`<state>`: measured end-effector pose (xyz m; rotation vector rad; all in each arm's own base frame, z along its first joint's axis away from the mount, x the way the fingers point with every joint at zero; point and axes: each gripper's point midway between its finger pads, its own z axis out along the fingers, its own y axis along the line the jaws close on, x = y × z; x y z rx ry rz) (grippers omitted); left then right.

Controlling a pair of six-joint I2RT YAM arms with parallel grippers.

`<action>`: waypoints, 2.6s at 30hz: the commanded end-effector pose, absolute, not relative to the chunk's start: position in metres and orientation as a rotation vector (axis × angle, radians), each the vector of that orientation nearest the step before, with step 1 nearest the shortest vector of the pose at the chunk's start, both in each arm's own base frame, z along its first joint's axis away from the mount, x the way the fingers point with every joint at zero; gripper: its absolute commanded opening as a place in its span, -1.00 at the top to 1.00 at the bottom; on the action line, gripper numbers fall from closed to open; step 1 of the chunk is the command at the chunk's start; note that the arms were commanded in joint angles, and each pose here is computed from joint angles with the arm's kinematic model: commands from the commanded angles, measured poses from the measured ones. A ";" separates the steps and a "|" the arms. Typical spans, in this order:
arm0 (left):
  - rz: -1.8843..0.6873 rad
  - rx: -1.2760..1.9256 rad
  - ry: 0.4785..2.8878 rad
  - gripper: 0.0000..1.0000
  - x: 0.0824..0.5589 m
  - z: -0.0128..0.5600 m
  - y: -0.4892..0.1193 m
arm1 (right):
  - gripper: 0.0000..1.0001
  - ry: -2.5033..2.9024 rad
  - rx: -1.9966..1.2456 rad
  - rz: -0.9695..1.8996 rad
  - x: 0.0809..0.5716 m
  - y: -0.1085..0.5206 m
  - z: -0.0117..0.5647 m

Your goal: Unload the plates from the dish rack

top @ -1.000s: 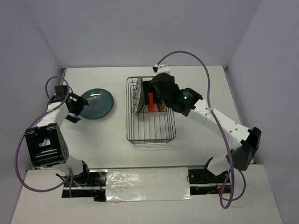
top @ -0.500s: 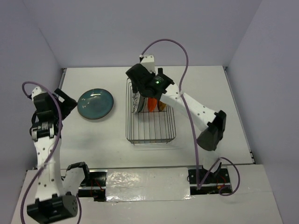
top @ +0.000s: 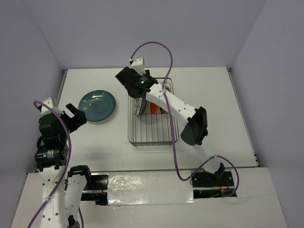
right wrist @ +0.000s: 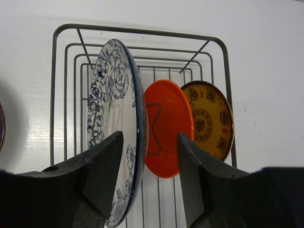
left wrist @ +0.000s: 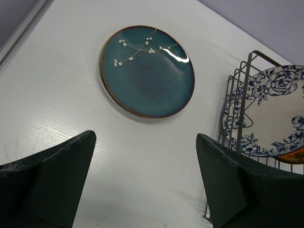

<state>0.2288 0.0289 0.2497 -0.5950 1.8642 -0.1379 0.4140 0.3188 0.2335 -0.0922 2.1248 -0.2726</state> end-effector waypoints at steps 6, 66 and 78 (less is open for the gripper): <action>-0.155 -0.511 1.787 -0.99 0.226 0.270 0.021 | 0.09 2.065 -0.067 -0.323 0.427 0.325 0.233; -0.167 -0.506 1.811 -0.99 0.227 0.265 0.015 | 1.00 1.955 -0.089 -0.430 0.442 0.276 0.289; -0.167 -0.502 1.820 -0.99 0.228 0.263 0.014 | 1.00 1.974 0.041 -0.448 0.447 0.259 0.283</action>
